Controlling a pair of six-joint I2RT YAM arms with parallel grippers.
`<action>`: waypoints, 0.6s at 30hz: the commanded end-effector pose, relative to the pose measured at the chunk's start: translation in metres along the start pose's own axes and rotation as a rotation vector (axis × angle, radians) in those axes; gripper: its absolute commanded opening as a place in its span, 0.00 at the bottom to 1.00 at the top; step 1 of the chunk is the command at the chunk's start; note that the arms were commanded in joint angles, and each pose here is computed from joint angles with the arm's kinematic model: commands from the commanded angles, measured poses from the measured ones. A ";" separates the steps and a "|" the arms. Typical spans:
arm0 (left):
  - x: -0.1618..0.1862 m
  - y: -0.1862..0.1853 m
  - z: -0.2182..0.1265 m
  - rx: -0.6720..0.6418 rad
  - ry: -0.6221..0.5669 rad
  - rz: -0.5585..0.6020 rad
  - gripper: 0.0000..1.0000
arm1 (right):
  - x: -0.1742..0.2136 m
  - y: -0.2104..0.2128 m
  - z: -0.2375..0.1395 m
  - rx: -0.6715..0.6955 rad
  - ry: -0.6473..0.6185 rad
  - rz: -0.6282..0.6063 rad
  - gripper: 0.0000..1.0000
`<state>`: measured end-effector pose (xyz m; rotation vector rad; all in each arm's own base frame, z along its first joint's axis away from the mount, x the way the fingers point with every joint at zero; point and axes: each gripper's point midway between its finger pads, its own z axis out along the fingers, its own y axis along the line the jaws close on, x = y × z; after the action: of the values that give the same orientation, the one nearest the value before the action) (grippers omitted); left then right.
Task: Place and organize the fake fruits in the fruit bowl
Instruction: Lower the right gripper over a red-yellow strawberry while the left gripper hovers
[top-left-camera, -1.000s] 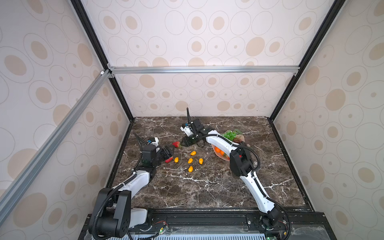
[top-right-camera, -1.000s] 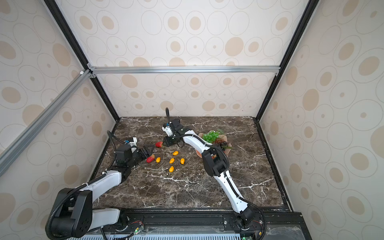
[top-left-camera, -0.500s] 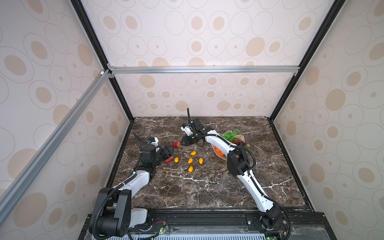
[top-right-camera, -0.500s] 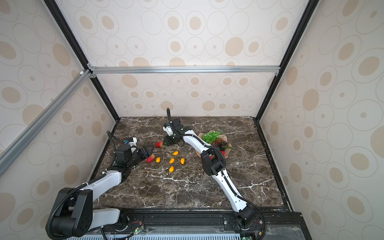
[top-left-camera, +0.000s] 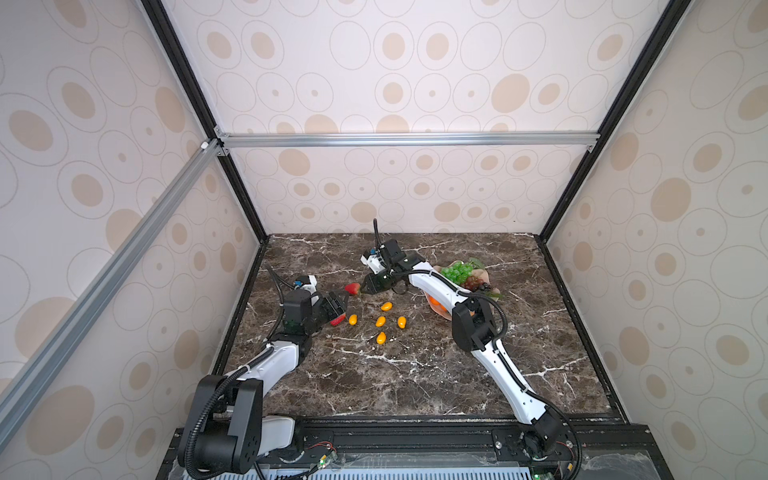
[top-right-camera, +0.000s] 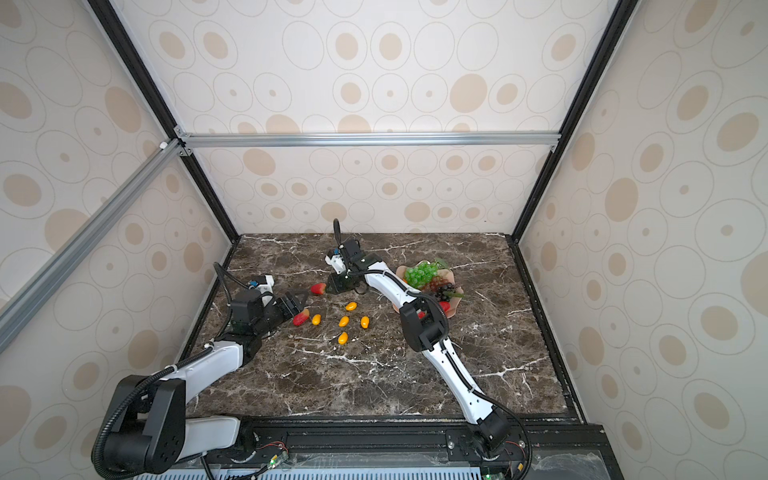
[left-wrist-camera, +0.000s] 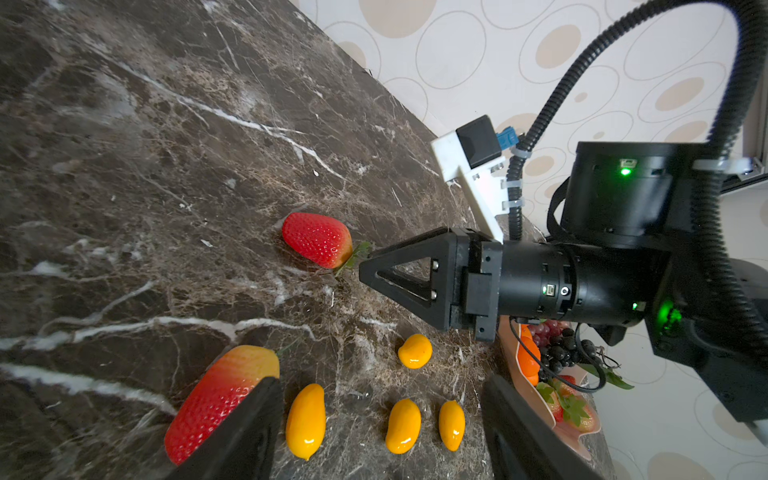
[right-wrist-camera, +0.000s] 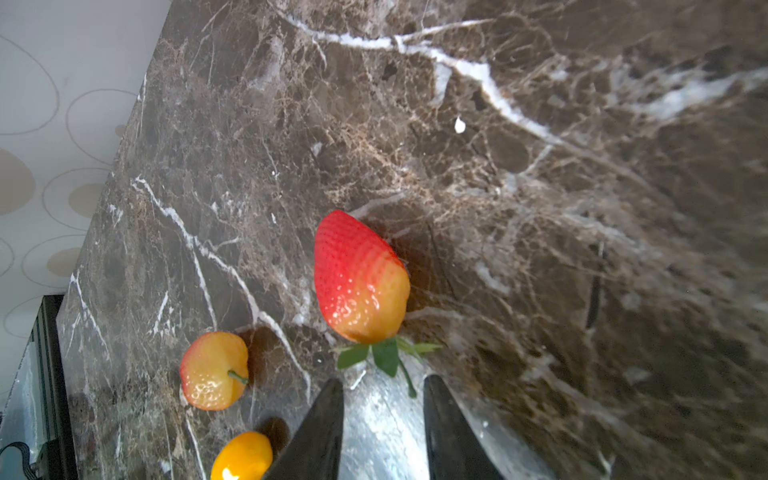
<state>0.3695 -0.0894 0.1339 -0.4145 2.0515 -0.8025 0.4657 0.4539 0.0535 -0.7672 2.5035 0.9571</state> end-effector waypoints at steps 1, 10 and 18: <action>-0.005 -0.001 0.000 0.016 -0.017 -0.001 0.76 | 0.004 -0.004 0.006 -0.008 0.016 0.010 0.34; -0.005 -0.001 -0.001 0.016 -0.019 -0.002 0.76 | 0.006 -0.006 0.009 -0.006 0.019 0.016 0.31; -0.005 -0.002 0.000 0.020 -0.018 -0.002 0.76 | 0.008 -0.007 0.012 -0.010 0.023 0.023 0.31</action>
<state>0.3693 -0.0889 0.1339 -0.4128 2.0450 -0.8052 0.4659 0.4544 0.0425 -0.7619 2.5202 0.9582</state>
